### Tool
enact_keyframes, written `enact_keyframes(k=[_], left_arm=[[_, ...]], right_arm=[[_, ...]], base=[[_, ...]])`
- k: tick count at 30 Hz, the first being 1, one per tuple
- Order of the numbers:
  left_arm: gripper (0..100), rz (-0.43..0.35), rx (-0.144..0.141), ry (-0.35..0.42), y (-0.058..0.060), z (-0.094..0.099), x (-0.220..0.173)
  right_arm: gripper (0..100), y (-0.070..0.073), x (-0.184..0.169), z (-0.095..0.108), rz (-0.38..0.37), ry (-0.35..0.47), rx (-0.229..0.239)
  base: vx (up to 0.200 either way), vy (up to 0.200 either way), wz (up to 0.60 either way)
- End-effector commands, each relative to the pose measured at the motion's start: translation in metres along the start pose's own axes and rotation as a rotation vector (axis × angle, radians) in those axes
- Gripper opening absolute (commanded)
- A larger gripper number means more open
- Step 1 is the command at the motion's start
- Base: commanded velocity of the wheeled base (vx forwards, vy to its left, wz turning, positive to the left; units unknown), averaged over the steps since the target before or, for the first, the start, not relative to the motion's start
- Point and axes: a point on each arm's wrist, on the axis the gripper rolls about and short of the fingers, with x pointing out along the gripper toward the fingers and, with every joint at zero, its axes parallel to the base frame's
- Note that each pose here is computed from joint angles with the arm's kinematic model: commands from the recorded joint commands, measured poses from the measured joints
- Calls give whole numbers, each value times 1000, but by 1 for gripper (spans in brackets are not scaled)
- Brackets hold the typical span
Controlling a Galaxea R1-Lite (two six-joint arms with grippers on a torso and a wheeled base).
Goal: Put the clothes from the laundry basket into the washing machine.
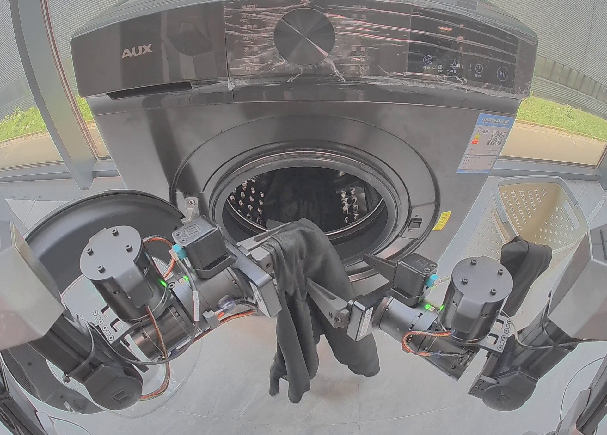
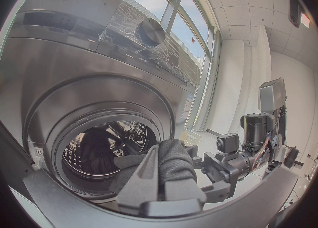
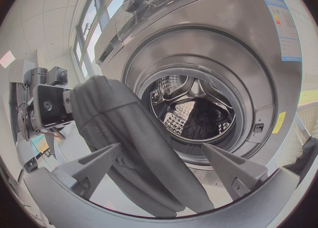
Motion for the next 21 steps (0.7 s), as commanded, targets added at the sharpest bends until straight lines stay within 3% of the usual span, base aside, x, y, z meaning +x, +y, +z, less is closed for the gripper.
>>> enact_keyframes(k=[1,6,8,10,16,21], left_arm=[[0,-10,1,-14,-2,3,1],[0,-21,2,-33,-2,7,1],[0,-66,7,-43,-4,11,-1],[0,-74,7,-44,-4,11,-1],[0,-166,19,-82,-8,26,-10],[0,-183,24,-93,-9,30,-12]], right_arm=[[100,-4,2,0,-18,0,1],[100,-14,-1,-3,-47,18,-1],[100,-26,-7,-9,-72,58,-7],[100,-26,-7,-10,-73,61,-7],[100,-50,-18,-28,-68,159,-18],[100,-65,-19,-44,-61,204,-23]], base=[[0,0,0],[0,0,0],[0,0,0],[0,0,0],[0,0,0],[0,0,0]])
